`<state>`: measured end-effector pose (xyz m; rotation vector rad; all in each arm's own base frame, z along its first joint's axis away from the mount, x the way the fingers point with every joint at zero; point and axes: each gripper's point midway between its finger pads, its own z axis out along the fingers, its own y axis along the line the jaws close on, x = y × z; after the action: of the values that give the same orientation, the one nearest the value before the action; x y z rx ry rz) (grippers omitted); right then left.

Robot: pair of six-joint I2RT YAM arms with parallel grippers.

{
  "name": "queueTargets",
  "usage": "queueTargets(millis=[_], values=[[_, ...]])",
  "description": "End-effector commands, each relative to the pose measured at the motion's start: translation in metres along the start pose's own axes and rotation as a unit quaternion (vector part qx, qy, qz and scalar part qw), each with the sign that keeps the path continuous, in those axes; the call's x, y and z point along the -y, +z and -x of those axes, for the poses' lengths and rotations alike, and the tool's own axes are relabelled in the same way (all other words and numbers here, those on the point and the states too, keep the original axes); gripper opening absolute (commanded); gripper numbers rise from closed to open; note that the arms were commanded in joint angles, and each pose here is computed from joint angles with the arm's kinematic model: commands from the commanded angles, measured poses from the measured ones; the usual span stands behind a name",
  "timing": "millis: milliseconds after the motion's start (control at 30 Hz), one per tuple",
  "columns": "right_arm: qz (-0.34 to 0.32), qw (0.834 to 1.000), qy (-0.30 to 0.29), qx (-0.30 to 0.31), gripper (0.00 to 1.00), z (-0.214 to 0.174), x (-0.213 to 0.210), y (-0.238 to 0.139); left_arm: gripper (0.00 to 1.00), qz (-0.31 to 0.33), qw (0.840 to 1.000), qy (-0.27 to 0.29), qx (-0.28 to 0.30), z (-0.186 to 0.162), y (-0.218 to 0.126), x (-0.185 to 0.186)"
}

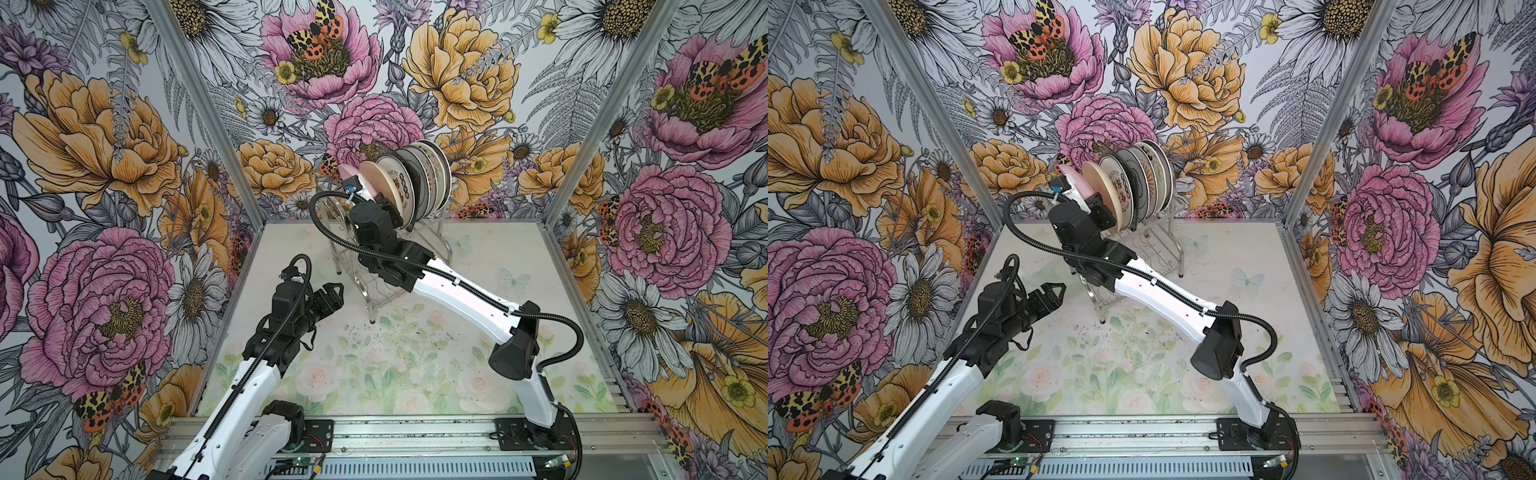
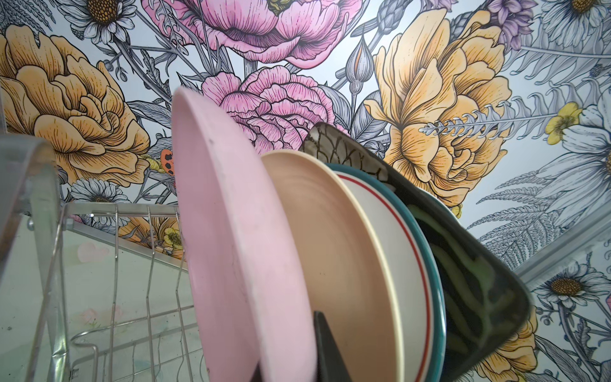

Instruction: Load the plates into the dish rack

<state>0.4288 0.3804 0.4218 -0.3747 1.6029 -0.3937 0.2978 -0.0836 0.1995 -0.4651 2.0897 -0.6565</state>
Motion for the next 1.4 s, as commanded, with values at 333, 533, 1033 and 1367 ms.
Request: queueTargets(millis=[333,533,1033,1367], values=[[0.023,1.000,0.010,0.007,0.00,0.001,0.020,0.001,0.87,-0.015,1.000,0.003,0.011,0.003,-0.002,0.003],[0.030,1.000,0.007,0.001,0.00,-0.006,0.018,-0.001,0.87,-0.016,1.000,0.001,0.011,0.002,-0.003,0.003],[0.033,0.999,0.023,0.011,0.20,0.004,0.032,-0.010,0.88,-0.019,1.000,0.000,0.017,0.005,-0.007,0.005],[0.041,0.998,0.038,0.027,0.34,0.019,0.044,-0.025,0.88,-0.019,1.000,0.001,0.017,0.005,-0.007,0.006]])
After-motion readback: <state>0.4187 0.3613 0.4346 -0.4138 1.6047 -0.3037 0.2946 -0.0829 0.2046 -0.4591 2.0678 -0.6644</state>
